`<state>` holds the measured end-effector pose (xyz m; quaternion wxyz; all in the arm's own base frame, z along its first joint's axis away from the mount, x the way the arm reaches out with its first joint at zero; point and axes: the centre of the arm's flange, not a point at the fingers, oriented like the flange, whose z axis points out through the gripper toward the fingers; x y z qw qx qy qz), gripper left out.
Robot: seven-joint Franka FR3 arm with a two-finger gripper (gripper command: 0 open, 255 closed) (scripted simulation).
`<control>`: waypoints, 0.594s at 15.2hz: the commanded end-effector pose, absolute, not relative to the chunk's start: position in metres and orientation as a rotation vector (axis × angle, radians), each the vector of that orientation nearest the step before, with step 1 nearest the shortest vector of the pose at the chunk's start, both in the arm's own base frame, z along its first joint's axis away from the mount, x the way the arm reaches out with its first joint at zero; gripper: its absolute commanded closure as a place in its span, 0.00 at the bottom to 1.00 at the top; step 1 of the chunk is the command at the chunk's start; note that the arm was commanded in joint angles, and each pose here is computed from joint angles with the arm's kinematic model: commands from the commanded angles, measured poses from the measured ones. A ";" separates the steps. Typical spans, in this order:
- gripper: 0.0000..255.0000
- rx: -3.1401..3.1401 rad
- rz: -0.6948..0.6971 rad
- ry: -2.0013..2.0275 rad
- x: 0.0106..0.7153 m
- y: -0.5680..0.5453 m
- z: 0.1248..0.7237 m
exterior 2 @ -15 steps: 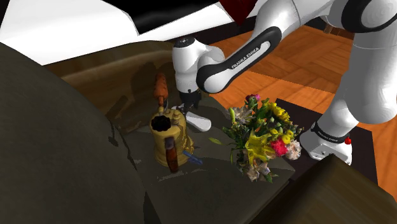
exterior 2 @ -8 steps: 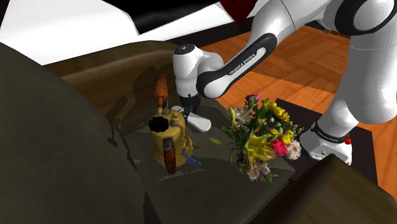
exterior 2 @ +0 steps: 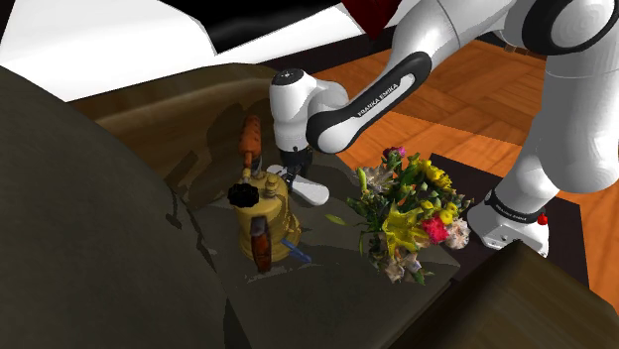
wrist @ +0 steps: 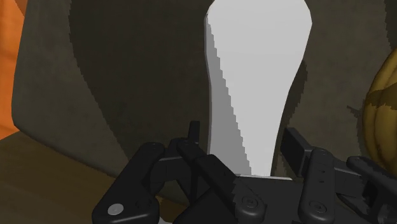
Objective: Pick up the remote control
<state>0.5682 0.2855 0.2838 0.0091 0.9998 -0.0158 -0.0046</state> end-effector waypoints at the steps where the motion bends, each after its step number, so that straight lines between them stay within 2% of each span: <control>1: 1.00 3.123 -0.016 -0.051 0.569 0.285 0.288; 9: 1.00 3.123 -0.016 -0.051 0.569 0.285 0.330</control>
